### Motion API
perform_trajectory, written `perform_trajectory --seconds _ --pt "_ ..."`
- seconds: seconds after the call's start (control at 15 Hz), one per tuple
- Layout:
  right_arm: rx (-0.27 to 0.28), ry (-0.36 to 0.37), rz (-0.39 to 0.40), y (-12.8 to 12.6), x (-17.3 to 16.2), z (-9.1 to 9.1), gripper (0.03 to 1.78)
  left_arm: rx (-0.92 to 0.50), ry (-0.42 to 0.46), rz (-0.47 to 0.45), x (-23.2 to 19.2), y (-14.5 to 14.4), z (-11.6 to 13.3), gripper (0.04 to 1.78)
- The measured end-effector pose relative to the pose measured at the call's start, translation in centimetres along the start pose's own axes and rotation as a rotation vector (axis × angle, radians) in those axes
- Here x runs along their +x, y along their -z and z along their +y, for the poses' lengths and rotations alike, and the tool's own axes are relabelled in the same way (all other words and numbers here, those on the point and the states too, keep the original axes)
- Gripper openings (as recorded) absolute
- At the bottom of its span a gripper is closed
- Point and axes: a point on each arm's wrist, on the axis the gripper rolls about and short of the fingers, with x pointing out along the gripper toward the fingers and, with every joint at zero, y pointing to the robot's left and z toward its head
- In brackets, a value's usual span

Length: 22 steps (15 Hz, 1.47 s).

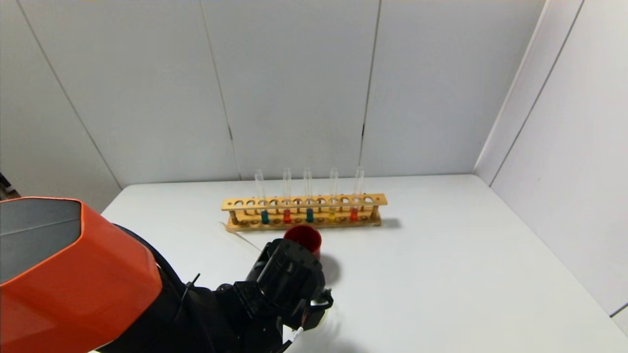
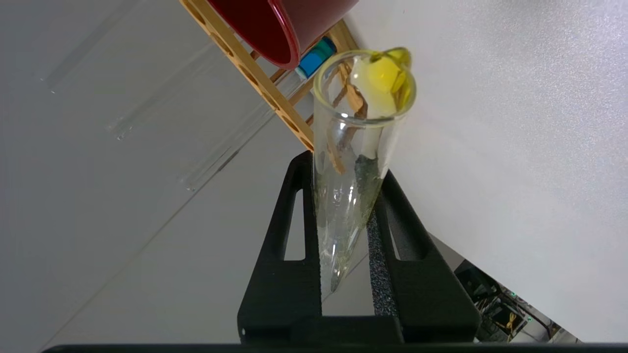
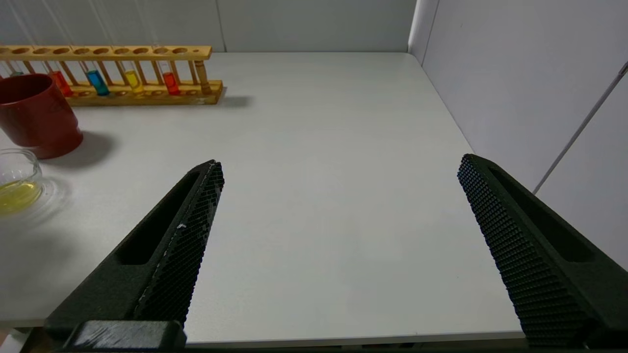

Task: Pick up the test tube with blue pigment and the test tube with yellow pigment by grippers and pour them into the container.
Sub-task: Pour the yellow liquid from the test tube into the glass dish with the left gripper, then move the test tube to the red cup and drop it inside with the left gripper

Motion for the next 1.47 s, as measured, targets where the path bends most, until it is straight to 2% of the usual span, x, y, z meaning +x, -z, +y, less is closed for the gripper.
perform_trajectory --seconds 0.67,0.87,1.0,1.13,1.47 --pt "0.000 0.000 -0.001 0.0 0.0 0.0 1.74 0.000 0.002 -0.003 0.0 -0.1 -0.1 0.32" --pt "0.000 0.000 -0.001 0.0 0.0 0.0 1.74 -0.053 -0.036 -0.016 -0.5 0.4 0.8 0.32" --pt "0.000 0.000 -0.001 0.0 0.0 0.0 1.74 -0.152 -0.108 -0.028 -1.3 1.2 2.3 0.32" --pt "0.000 0.000 0.000 0.0 0.0 0.0 1.74 -0.320 -0.186 -0.040 -2.3 2.2 3.7 0.32" --pt "0.000 0.000 0.000 0.0 0.0 0.0 1.74 -0.828 -0.242 -0.127 -4.3 2.9 5.2 0.32"
